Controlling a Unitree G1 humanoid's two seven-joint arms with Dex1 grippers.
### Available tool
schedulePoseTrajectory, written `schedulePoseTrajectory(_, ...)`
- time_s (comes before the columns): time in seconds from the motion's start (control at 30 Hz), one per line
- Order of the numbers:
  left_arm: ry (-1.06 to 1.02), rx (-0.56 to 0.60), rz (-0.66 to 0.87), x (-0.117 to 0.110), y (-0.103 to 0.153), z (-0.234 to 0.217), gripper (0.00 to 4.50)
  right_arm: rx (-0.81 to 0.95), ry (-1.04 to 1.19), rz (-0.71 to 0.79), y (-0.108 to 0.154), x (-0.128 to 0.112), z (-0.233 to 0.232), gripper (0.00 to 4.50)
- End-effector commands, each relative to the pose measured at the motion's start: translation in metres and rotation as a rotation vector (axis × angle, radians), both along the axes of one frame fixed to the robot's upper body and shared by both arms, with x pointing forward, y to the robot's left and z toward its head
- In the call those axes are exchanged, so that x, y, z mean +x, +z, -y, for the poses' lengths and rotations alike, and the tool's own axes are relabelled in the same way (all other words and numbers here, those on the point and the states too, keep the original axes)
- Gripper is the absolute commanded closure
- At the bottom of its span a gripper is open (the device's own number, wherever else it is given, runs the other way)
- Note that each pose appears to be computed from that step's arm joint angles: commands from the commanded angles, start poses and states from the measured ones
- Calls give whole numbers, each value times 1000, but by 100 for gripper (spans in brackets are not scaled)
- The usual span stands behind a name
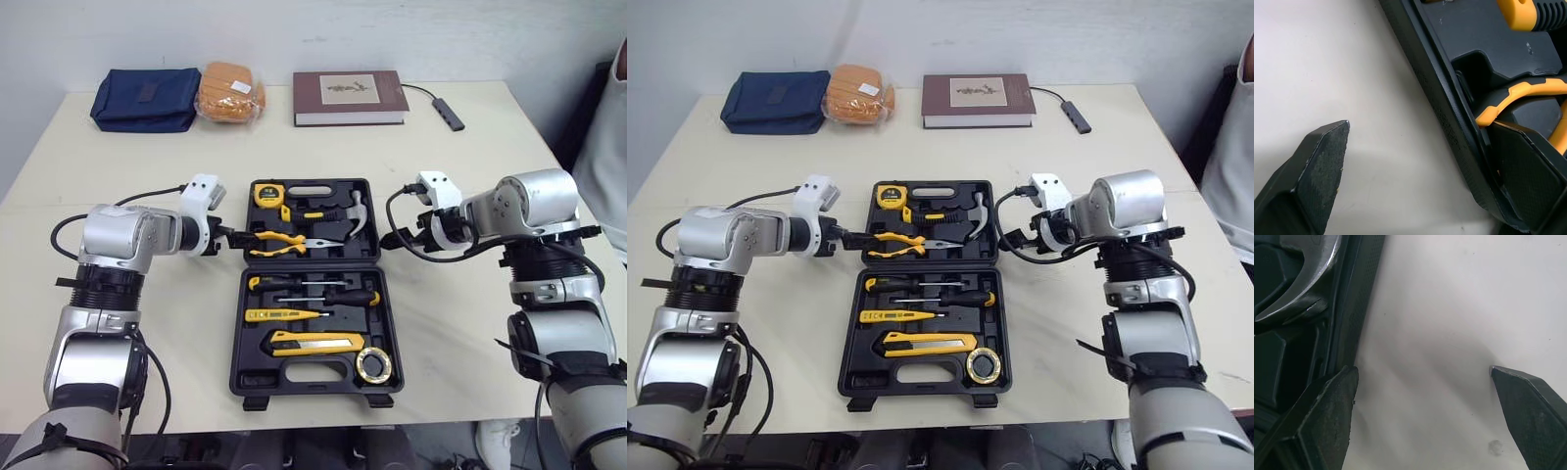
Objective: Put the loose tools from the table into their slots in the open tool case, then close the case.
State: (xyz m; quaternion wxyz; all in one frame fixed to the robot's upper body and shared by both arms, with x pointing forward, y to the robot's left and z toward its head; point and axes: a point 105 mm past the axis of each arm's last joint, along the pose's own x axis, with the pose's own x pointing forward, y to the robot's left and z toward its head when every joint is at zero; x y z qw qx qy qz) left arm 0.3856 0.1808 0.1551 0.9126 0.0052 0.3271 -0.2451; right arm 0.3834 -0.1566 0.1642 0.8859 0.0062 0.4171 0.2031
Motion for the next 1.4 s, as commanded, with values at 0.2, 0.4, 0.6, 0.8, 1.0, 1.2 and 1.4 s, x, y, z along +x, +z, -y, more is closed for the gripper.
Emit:
schedulePoseTrajectory(0.2,10,13,49,6,13,3,3,6,72,84,34,-2,-6,0)
schedulePoseTrajectory(0.4,11,9,55,6,13,5,3,30,91,79,42,-5,-10,0)
schedulePoseTrajectory(0.6,7,13,54,6,11,8,3,11,114,45,27,-5,-23,0)
schedulePoseTrajectory(0.8,19,9,40,2,8,6,3,-66,58,14,7,2,-26,0)
schedulePoseTrajectory(1.0,14,11,52,5,11,12,3,-91,39,-6,0,3,-23,0)
schedulePoseTrajectory(1.2,6,5,50,4,10,15,91,-54,6,-39,-3,1,-19,89)
schedulePoseTrajectory(1.4,-16,-47,31,1,12,24,354,-15,-26,-57,-4,1,-19,371)
